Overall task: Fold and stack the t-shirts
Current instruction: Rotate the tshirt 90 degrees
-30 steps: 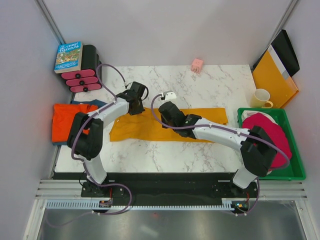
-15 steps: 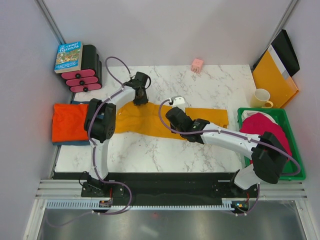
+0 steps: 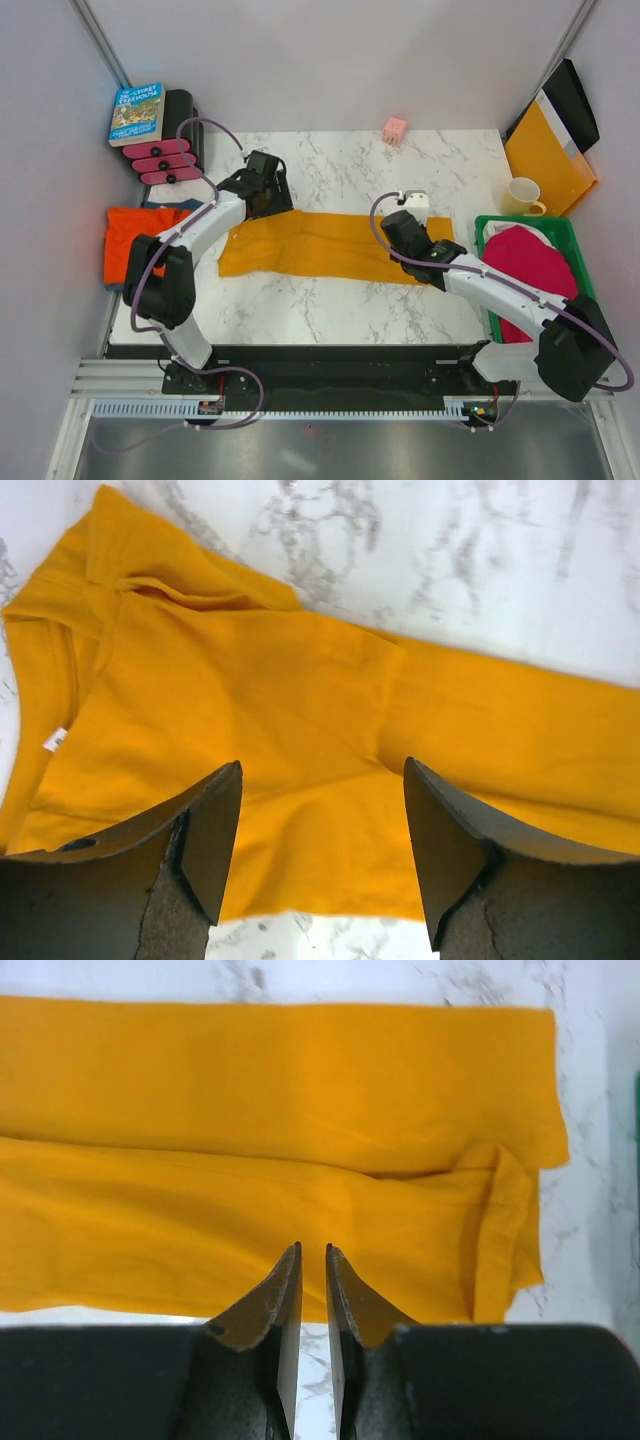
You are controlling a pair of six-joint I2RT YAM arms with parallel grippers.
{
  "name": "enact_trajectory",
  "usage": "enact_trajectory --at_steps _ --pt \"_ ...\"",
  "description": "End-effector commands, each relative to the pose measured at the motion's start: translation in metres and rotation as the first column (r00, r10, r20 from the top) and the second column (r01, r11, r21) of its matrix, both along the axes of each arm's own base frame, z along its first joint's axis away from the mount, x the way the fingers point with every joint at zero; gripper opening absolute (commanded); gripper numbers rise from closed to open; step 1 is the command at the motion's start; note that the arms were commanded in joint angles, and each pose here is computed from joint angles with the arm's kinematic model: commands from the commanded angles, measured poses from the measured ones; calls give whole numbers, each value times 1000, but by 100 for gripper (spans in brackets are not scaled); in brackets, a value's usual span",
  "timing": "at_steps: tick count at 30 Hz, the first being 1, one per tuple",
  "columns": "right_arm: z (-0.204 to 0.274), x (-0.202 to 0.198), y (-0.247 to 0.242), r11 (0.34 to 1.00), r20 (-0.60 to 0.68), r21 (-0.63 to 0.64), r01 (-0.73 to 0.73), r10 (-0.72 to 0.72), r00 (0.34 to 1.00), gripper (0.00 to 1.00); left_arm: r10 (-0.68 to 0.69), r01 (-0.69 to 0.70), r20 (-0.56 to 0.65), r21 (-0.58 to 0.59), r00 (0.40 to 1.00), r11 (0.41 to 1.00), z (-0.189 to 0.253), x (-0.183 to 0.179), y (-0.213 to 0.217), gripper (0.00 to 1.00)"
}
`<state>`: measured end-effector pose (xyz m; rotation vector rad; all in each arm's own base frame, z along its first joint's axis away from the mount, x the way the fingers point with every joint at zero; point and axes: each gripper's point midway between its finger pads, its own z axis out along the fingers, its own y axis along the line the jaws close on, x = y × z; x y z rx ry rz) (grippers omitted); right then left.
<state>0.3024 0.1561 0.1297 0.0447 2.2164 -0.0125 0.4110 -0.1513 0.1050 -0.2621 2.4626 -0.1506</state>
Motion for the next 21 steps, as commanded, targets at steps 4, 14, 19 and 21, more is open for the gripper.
enact_trajectory --at_steps 4,14,19,21 --pt "-46 -24 -36 992 -109 -54 110 -116 987 20 -108 104 -46 -92 993 990 -16 -51 -47 70" --pt "-79 -33 -71 952 -209 -75 298 -307 929 11 -71 51 -232 -92 970 994 -82 -87 -34 66" --pt "-78 -37 -93 919 -230 -72 389 -394 890 11 -44 12 -277 -116 960 993 -86 -90 -29 65" --pt "-79 -35 -103 903 -245 -69 424 -427 870 11 -30 -2 -306 -105 951 995 -91 -92 -24 64"
